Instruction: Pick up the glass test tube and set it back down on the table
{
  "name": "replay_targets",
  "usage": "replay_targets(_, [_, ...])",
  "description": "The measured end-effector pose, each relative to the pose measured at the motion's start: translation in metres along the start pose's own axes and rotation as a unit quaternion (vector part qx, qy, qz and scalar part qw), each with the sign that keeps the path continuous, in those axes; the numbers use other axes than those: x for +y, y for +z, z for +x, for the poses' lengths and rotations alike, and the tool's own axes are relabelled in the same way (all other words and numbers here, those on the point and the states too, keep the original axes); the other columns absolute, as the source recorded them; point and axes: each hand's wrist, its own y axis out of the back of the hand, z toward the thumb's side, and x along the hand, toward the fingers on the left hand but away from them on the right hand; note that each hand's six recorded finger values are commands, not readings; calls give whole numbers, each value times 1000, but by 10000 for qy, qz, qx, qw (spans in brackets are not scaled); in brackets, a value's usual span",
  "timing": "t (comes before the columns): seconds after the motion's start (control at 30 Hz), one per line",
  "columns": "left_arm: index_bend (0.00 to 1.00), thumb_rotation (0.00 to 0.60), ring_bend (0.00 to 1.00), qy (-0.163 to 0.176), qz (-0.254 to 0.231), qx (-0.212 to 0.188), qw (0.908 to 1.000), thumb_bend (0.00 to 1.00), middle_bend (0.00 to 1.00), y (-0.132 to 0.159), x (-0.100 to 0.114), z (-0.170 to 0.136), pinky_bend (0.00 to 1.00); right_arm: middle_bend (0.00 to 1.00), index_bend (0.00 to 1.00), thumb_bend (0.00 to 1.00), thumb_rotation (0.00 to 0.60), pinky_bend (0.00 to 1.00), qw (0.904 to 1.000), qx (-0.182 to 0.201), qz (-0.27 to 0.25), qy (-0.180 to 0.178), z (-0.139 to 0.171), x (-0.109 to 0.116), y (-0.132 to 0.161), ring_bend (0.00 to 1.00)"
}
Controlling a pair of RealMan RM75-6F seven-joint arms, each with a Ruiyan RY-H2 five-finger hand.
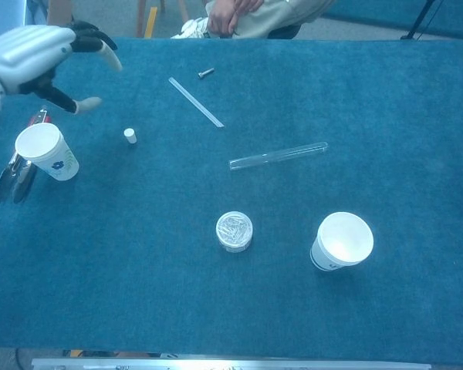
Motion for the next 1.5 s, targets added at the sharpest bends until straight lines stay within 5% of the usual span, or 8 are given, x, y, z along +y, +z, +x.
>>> replay_targets(0.83, [412, 600, 0, -759, 567, 563, 9939, 321, 135, -14, -76, 44, 59, 111, 267, 308, 600, 156, 9998, -182, -119, 40, 1, -3, -18, 0])
replay_targets(1.5, [401, 600, 0, -928, 557, 571, 9925, 321, 112, -7, -99, 61, 59, 111, 267, 307, 600, 156, 9996, -232, -134, 6, 4, -1, -25, 0])
